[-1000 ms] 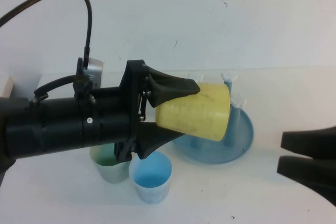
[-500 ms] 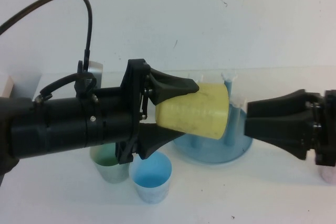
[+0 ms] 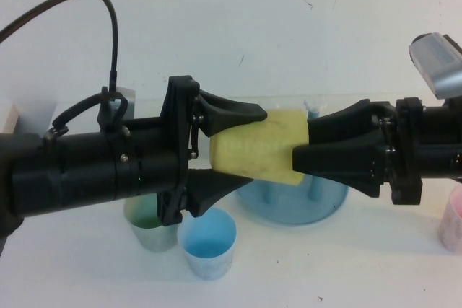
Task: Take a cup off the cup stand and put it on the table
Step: Hand over the cup
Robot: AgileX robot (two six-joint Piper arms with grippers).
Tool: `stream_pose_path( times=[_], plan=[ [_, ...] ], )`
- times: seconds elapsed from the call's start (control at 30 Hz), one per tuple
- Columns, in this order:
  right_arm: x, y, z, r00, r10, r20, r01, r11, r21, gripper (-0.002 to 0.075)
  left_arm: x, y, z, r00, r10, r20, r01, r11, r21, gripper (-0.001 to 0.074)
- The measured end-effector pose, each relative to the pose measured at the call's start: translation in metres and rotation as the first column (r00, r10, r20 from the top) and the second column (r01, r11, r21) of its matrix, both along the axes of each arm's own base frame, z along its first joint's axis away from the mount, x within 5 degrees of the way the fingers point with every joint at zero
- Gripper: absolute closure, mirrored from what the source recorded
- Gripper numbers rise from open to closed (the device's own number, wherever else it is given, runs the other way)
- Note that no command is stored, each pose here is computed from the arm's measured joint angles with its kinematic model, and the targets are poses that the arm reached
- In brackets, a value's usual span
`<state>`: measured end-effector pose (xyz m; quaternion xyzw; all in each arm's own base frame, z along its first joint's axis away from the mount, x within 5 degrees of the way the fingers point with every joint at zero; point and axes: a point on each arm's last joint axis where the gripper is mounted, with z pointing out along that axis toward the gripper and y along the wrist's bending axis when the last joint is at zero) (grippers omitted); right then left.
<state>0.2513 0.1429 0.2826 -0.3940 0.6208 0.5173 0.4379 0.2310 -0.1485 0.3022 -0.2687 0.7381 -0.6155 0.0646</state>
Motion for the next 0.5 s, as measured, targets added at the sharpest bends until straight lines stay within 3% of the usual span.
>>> stream_pose_path(
  times=[0.5],
  plan=[
    [0.005, 0.039, -0.005, 0.992, 0.120, -0.039, -0.120, 0.993, 0.002, 0.0339, 0.004, 0.003, -0.001, 0.998, 0.053, -0.022, -0.053, 0.999, 0.007, 0.0160]
  ],
)
